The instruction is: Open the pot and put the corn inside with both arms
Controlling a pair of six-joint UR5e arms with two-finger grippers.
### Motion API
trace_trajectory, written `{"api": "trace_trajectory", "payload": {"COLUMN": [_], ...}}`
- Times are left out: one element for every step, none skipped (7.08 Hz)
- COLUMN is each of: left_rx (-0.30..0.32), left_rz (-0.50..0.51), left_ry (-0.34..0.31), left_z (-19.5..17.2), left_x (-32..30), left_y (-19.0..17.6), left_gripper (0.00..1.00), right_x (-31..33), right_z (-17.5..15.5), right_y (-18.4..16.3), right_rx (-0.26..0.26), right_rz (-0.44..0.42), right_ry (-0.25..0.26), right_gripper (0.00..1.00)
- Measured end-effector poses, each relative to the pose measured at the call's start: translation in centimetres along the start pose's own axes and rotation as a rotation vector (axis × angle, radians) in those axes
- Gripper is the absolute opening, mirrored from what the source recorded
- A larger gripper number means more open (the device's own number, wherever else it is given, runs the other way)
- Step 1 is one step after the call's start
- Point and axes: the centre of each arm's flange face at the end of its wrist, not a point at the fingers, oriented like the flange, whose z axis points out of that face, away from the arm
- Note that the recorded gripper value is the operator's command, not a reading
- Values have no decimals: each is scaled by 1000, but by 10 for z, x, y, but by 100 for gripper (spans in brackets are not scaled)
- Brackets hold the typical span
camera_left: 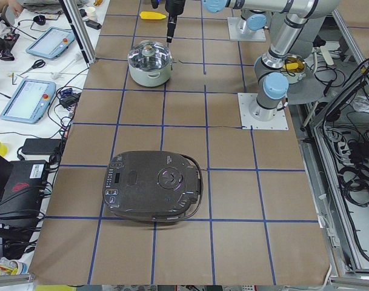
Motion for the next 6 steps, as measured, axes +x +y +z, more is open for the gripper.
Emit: {"api": "trace_trajectory", "payload": {"left_rx": [-2, -3, -4, -6, -6, -6], "left_rz": [0, -1, -1, -1, 0, 0], "left_ry": [0, 0, 0, 0, 0, -1], "left_z": [1, 2, 3, 3, 3, 3], "left_x": [0, 0, 0, 0, 0, 0], "left_y": [1, 2, 2, 2, 2, 3], "left_gripper": [100, 100, 100, 100, 100, 100], "right_x": [0, 0, 0, 0, 0, 0], "right_z": [0, 0, 0, 0, 0, 0], "right_y": [0, 0, 0, 0, 0, 0], "right_rx": [0, 0, -1, -1, -1, -1], "right_rz": [0, 0, 1, 1, 0, 0], "right_ry": [0, 0, 0, 0, 0, 0], "right_gripper": [100, 100, 100, 100, 100, 100]}}
